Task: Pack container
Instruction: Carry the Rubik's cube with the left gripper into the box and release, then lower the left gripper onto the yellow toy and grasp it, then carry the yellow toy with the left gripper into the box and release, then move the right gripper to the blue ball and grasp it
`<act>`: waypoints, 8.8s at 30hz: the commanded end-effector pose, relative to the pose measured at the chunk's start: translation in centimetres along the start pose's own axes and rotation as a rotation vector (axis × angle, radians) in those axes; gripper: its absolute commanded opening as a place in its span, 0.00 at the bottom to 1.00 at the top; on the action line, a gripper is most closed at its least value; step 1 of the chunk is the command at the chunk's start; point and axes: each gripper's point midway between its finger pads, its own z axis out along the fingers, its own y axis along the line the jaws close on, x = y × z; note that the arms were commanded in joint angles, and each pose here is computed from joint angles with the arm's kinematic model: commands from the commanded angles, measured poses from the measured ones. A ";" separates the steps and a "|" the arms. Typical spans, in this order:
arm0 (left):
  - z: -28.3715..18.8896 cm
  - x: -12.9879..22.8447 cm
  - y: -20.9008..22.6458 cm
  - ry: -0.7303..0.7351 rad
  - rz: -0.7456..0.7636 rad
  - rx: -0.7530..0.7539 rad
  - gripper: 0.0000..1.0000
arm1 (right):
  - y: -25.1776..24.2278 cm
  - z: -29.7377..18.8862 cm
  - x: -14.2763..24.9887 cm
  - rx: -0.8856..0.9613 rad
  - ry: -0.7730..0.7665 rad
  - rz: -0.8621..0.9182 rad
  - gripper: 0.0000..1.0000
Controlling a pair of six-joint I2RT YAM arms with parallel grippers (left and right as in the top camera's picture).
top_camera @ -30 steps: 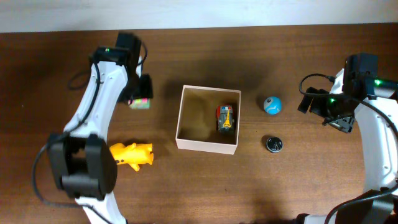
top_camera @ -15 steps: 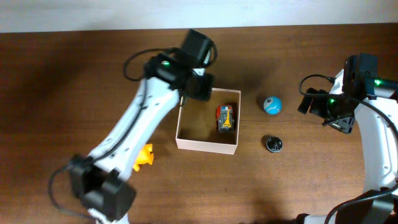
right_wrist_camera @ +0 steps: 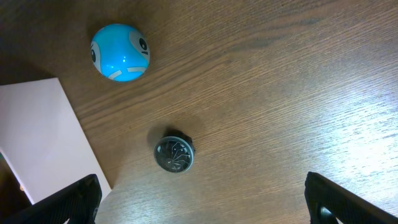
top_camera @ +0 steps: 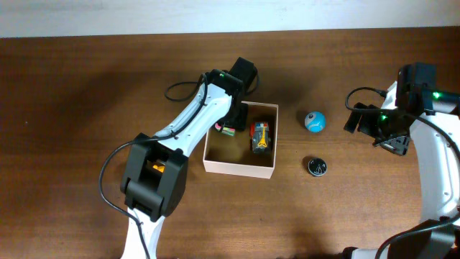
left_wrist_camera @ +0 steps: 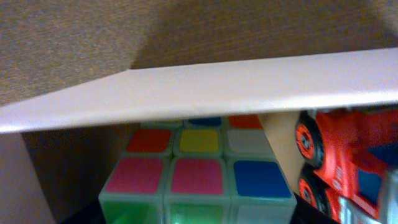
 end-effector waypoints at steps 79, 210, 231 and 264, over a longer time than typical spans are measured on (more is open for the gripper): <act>-0.7 17.7 13.8 -0.069 -0.283 -0.075 0.15 | -0.3 -0.3 0.2 0.013 0.015 0.009 0.99; -17.2 -5.1 8.1 -0.358 -0.067 0.010 0.72 | 8.8 7.0 -2.3 -0.050 -0.028 -0.392 0.97; -15.8 -0.3 16.9 -0.147 -0.233 -0.076 0.99 | 9.3 14.7 -2.3 -0.075 0.084 -0.374 0.72; -15.8 -0.3 16.9 -0.147 -0.233 -0.076 0.99 | 22.1 -4.3 1.5 -0.184 -0.152 -0.656 0.39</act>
